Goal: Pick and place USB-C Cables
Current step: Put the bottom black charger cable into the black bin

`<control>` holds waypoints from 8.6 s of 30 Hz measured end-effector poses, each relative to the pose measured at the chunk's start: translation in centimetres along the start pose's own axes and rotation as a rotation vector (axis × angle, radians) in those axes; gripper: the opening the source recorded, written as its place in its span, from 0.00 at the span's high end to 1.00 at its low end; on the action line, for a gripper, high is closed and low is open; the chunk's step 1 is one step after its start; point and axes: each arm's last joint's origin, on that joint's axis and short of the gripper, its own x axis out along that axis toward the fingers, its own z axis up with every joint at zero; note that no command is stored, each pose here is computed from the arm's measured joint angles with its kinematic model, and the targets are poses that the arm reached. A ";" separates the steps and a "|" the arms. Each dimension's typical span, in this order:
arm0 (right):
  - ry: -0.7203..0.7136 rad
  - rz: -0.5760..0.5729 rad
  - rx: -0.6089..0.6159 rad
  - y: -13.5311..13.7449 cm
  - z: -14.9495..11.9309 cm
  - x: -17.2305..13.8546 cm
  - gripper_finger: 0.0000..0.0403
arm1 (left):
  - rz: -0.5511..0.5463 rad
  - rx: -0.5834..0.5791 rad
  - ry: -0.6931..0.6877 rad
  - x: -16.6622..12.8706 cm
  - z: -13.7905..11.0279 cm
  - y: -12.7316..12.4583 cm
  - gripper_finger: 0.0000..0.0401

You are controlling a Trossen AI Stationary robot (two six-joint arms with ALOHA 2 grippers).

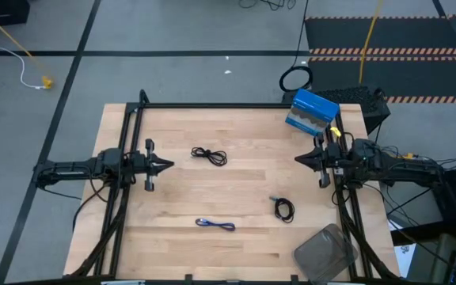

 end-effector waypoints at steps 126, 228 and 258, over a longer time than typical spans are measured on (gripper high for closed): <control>0.220 0.083 0.020 1.2 20.6 4.5 1.00 | -0.155 0.026 0.072 2.8 32.6 3.6 0.94; 1.345 -0.043 0.131 12.7 -4.8 12.2 0.72 | -0.302 -0.015 0.458 11.6 26.6 -1.3 0.94; 1.229 -0.063 0.226 12.2 -8.3 11.7 0.63 | -0.268 0.031 0.370 14.0 17.5 -7.0 0.94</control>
